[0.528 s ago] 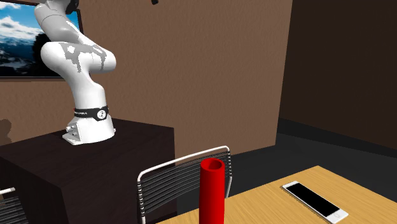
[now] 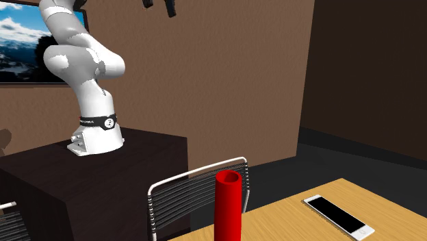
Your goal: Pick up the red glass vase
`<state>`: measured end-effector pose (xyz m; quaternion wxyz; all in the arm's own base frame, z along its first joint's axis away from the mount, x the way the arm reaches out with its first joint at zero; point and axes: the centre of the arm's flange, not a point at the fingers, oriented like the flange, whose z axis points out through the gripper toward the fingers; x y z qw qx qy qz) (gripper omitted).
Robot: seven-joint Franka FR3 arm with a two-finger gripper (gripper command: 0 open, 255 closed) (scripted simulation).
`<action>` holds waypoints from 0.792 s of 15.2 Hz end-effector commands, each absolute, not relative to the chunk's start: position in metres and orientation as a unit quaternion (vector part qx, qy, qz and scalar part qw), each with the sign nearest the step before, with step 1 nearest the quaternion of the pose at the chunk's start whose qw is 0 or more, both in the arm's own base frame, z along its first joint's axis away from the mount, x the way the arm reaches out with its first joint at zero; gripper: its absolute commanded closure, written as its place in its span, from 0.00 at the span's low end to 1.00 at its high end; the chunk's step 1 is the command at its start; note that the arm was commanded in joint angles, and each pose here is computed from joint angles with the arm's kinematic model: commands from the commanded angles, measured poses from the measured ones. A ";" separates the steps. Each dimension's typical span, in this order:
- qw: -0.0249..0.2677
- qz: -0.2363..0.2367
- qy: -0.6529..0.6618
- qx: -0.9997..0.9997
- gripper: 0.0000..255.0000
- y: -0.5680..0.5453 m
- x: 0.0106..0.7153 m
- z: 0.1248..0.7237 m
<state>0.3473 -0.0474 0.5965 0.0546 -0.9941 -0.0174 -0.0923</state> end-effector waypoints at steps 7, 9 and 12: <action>0.041 -0.100 -0.016 -0.994 0.00 -0.099 0.410 0.531; 0.038 -0.102 -0.016 -0.994 0.00 -0.112 0.425 0.515; 0.033 -0.105 -0.015 -0.994 0.00 -0.131 0.448 0.491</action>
